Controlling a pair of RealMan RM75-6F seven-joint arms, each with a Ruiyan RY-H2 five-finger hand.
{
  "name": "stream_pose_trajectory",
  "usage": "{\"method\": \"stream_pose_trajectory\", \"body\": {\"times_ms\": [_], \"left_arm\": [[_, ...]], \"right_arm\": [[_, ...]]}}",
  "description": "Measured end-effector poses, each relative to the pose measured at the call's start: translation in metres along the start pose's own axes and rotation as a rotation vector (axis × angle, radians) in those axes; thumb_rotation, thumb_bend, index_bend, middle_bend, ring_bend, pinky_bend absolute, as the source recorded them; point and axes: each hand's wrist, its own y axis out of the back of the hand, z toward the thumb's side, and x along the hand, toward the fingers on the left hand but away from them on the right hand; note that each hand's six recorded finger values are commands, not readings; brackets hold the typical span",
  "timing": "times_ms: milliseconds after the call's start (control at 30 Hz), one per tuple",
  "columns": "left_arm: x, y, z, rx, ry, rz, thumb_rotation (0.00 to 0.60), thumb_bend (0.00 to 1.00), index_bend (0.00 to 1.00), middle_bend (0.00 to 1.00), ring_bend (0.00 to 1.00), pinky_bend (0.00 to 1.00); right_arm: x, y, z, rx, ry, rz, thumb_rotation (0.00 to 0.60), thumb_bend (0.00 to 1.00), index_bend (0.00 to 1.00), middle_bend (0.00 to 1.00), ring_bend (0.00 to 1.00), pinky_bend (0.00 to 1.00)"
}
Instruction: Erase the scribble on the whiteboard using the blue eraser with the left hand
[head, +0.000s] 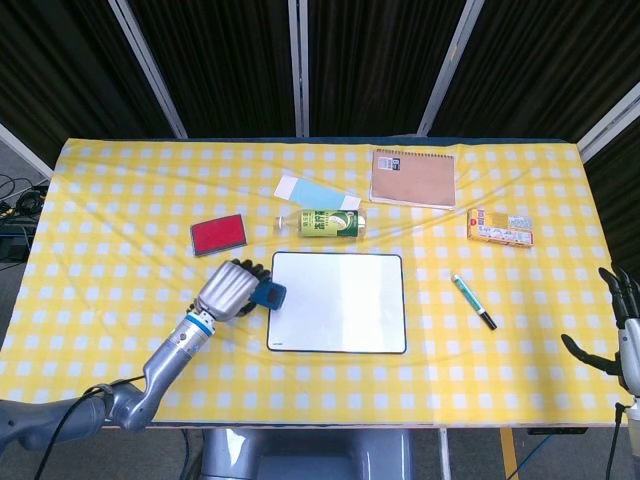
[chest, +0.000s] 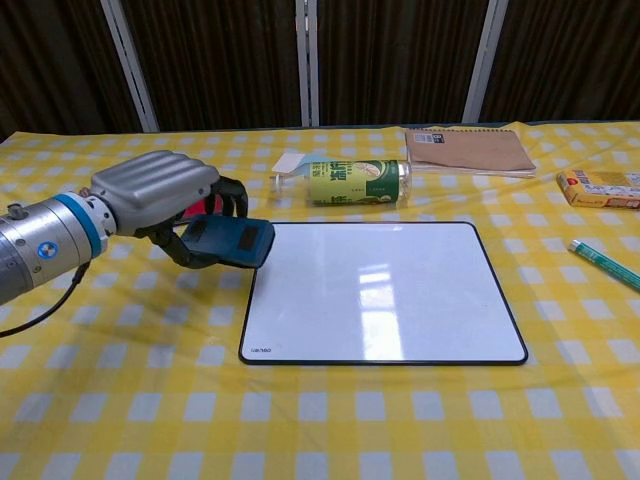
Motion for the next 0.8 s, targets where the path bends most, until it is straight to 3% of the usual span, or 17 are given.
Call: {"method": "stream_pose_trajectory", "body": {"times_ms": [233, 533, 667, 800], "left_arm": [[-0.010, 0.005, -0.032, -0.010, 0.145, -0.038, 0.600, 0.48, 0.61, 0.40, 0.45, 0.43], [-0.020, -0.010, -0.042, -0.036, 0.175, -0.138, 0.600, 0.38, 0.28, 0.07, 0.23, 0.35], [-0.023, -0.013, -0.042, -0.053, 0.176, -0.159, 0.600, 0.31, 0.12, 0.00, 0.03, 0.15], [-0.028, -0.014, -0.040, -0.086, 0.179, -0.186, 0.600, 0.26, 0.01, 0.00, 0.00, 0.02]], "right_arm": [[0.000, -0.002, 0.002, 0.003, 0.004, 0.006, 0.600, 0.08, 0.10, 0.00, 0.00, 0.00], [0.000, -0.004, 0.003, 0.005, 0.005, 0.011, 0.600, 0.08, 0.10, 0.00, 0.00, 0.00], [0.000, -0.005, 0.003, 0.005, 0.004, 0.013, 0.600, 0.08, 0.11, 0.00, 0.00, 0.00], [0.000, -0.005, 0.003, 0.004, 0.004, 0.015, 0.600, 0.08, 0.11, 0.00, 0.00, 0.00]]}}
